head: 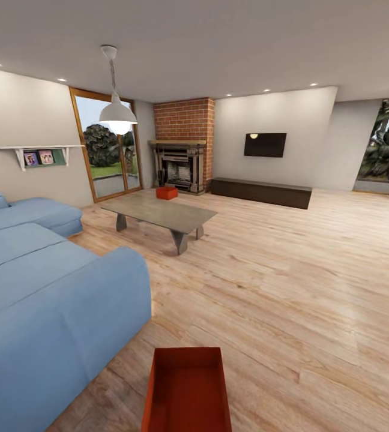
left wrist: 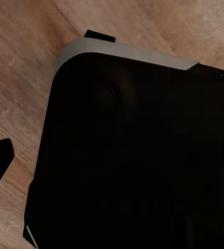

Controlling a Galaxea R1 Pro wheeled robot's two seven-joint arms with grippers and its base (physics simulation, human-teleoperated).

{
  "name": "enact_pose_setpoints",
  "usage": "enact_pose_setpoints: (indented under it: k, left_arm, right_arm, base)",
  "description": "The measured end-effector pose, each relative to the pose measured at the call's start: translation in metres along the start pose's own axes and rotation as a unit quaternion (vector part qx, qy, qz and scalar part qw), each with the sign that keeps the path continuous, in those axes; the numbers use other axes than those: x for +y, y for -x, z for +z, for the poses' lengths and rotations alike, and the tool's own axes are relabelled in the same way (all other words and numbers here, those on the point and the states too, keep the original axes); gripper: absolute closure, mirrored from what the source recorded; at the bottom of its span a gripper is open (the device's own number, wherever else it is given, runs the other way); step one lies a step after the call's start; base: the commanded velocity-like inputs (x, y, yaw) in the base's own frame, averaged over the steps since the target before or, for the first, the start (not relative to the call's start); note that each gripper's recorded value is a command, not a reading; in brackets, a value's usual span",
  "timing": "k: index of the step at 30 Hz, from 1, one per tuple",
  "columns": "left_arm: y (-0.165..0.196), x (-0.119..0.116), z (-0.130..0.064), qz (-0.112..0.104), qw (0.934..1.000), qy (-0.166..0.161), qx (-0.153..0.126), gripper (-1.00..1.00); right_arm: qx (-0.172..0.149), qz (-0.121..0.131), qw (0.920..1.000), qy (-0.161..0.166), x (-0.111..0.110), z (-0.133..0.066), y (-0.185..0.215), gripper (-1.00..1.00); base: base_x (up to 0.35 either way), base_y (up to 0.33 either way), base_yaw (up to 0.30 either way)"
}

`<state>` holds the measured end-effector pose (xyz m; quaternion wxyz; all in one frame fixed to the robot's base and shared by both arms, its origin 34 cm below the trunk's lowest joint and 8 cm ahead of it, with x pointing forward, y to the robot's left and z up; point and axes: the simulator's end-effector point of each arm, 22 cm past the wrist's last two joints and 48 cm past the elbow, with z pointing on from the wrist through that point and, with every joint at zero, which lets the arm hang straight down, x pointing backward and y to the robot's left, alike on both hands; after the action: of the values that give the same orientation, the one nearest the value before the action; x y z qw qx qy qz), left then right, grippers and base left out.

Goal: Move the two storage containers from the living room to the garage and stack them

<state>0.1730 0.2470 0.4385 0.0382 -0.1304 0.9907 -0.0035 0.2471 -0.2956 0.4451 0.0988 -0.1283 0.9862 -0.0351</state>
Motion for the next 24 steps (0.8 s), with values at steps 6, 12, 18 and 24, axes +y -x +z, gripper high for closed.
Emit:
enact_pose_setpoints:
  k: [6, 12, 18, 24]
  left_arm:
    - [0.0002, -0.0001, 0.0000, 0.000, 1.0000, 0.000, 0.000, -1.00]
    - [0.0005, -0.0001, 0.0000, 0.000, 1.0000, 0.000, -0.001, -1.00]
    - [0.0010, -0.0002, 0.0000, 0.001, 1.0000, 0.000, -0.002, -1.00]
    - [0.0010, -0.0012, 0.0000, 0.000, 1.0000, -0.001, -0.002, -1.00]
  right_arm:
    - [0.000, 0.000, 1.0000, 0.000, 0.0000, 0.0001, 0.0000, -1.00]
    - [0.000, 0.000, 1.0000, 0.000, 0.0004, 0.0001, -0.0001, -1.00]
    - [0.004, -0.001, 1.0000, 0.002, 0.0027, 0.0001, -0.0010, -1.00]
    - [0.004, -0.002, 1.0000, 0.001, 0.0021, 0.0001, -0.0014, -1.00]
  base:
    - [0.026, 0.000, 0.000]
    - [0.003, 0.000, 0.000]
    - [0.000, 0.000, 0.054]
    - [0.000, 0.000, 0.201]
